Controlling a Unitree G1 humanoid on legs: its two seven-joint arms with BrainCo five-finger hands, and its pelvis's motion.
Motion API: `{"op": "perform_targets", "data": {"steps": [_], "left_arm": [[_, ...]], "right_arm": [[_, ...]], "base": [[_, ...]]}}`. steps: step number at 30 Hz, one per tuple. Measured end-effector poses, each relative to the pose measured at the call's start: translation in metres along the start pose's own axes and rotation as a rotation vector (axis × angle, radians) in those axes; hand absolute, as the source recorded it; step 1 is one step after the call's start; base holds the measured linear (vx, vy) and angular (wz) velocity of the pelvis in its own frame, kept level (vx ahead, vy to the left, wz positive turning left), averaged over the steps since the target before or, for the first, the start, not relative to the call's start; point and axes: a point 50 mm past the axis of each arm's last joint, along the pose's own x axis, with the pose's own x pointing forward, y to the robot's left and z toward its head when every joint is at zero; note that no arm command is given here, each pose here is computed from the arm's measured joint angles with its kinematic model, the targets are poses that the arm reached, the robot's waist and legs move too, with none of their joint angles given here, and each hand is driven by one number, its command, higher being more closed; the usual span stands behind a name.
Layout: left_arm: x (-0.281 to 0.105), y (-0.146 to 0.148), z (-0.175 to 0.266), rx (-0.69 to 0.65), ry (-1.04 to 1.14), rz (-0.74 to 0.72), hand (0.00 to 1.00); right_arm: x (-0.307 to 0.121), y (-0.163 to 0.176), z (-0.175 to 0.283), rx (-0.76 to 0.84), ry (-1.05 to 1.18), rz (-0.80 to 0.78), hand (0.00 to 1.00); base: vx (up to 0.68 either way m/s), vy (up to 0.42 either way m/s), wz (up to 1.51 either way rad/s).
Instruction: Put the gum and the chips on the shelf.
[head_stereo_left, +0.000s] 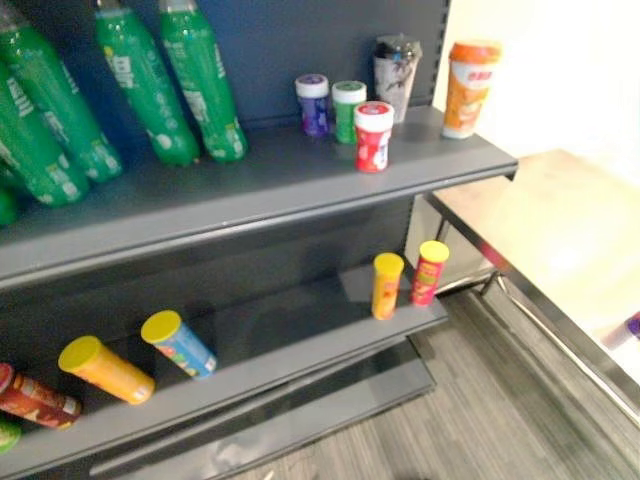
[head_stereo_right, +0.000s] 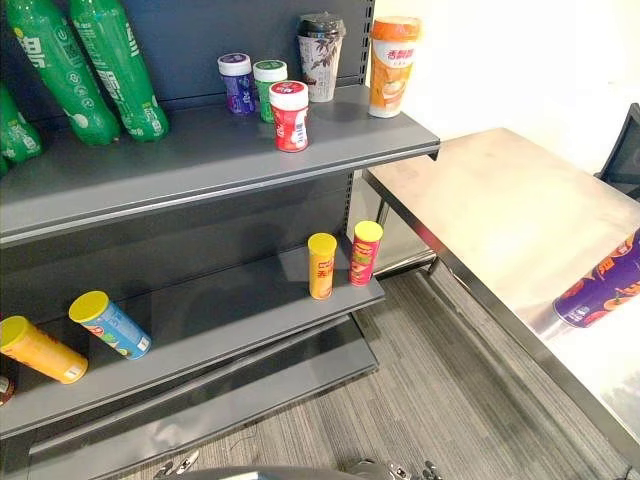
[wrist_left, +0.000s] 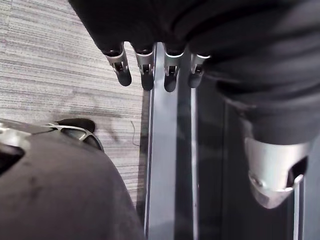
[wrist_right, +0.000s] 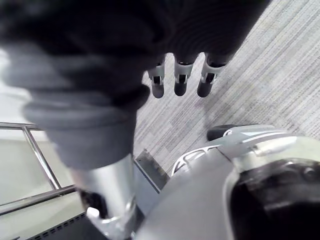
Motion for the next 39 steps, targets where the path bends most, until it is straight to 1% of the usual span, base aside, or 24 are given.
{"op": "perform_targets", "data": {"steps": [6,9,10,13,15,17,20,23,28,33,39], "left_arm": [[0.002,0.003,0.010,0.058,-0.036,0.014,0.00],[0.003,0.005,0.013,0.102,-0.043,0.007,0.00],[0.002,0.002,0.012,0.106,-0.041,-0.001,0.00],[0.002,-0.001,0.014,0.089,-0.054,-0.003,0.00],[0.002,0.000,0.018,0.081,-0.067,0.008,0.00],[0.002,0.001,0.016,0.056,-0.066,0.020,0.00],[0.002,0.004,0.019,0.002,-0.077,0.057,0.00],[0.002,-0.004,0.017,-0.019,-0.080,0.050,0.00],[0.003,-0.003,0.019,-0.025,-0.082,0.050,0.00],[0.002,-0.003,0.017,-0.020,-0.075,0.047,0.00],[0.003,-0.004,0.018,0.015,-0.080,0.029,0.00]], "right_arm": [[0.001,0.008,0.008,0.091,-0.054,-0.015,0.00],[-0.001,0.007,0.008,0.100,-0.064,-0.019,0.00],[0.000,0.009,0.015,0.102,-0.095,-0.010,0.00],[0.003,0.017,0.031,0.108,-0.157,0.024,0.00],[0.002,0.014,0.027,0.110,-0.155,0.029,0.00],[0.002,0.015,0.031,0.129,-0.175,0.038,0.00],[0.006,0.027,0.049,0.131,-0.237,0.084,0.00],[0.005,0.031,0.049,0.128,-0.239,0.109,0.00],[0.006,0.040,0.047,0.086,-0.217,0.148,0.00],[0.006,0.035,0.045,0.071,-0.192,0.117,0.00],[0.006,0.029,0.041,0.097,-0.183,0.062,0.00]], "base": [[0.03,0.050,-0.23],[-0.02,0.073,-0.37],[-0.01,0.086,-0.71],[-0.04,0.064,-0.68],[0.00,-0.012,-0.58],[0.08,-0.081,-0.84],[0.03,-0.175,-1.18],[0.00,-0.208,-0.70],[-0.07,-0.171,-0.42],[-0.20,-0.096,-0.09],[-0.17,-0.010,-0.02]]}}
